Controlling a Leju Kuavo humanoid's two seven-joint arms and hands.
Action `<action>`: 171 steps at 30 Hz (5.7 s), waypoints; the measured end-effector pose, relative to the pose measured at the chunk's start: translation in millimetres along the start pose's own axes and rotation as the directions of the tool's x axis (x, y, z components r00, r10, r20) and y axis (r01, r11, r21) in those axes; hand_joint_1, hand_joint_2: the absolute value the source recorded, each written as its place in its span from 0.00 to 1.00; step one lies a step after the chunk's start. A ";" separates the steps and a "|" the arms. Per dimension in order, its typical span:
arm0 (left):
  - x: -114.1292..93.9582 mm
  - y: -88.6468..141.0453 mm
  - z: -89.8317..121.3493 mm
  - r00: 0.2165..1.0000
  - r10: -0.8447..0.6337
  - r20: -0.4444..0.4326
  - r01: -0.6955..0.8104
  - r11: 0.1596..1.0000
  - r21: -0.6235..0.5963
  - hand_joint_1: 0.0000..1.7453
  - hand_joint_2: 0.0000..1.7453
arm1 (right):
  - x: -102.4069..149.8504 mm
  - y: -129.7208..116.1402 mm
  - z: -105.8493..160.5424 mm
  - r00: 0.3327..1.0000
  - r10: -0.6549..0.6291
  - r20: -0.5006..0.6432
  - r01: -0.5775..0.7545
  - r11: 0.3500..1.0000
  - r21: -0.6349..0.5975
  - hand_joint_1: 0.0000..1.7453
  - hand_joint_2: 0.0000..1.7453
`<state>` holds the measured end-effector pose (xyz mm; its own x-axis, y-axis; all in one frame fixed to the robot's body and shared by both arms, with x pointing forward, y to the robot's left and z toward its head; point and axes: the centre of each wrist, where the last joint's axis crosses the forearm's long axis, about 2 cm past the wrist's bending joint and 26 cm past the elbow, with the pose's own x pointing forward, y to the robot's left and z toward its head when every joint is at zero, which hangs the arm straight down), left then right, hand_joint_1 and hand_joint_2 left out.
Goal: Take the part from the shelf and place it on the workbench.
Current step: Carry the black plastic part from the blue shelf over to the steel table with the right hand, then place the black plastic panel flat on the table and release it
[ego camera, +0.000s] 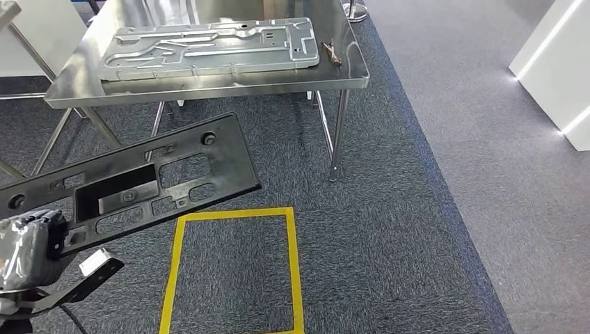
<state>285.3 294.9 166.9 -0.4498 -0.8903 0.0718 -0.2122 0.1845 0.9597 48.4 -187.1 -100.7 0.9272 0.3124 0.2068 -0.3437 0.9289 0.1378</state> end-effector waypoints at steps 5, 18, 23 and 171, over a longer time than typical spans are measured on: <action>-9.4 -0.6 18.1 0.999 -0.016 -0.031 0.016 1.000 0.004 1.00 1.00 | 2.0 2.2 0.0 0.999 0.051 0.000 -0.051 0.999 0.010 0.00 0.00; -21.9 -0.4 52.5 0.996 -0.039 -0.081 0.040 0.999 0.009 1.00 1.00 | 2.9 -1.9 -0.1 0.994 0.113 -0.002 -0.113 0.994 0.012 0.00 0.00; -13.6 -1.1 47.7 0.997 -0.042 -0.072 0.043 0.999 0.016 1.00 1.00 | 1.1 -2.6 0.0 0.994 0.108 -0.005 -0.108 0.994 0.013 0.00 0.00; -12.5 -4.3 48.3 0.973 -0.054 -0.223 0.065 0.997 0.043 1.00 1.00 | 4.3 3.9 0.0 0.959 0.190 0.212 -0.208 0.976 0.066 0.00 0.00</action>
<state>249.9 325.4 148.8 -0.2332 -0.9693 0.0783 -0.2786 0.1438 0.9496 51.1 -182.2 -99.3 0.7917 0.4341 0.4299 -0.5383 0.8283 0.1550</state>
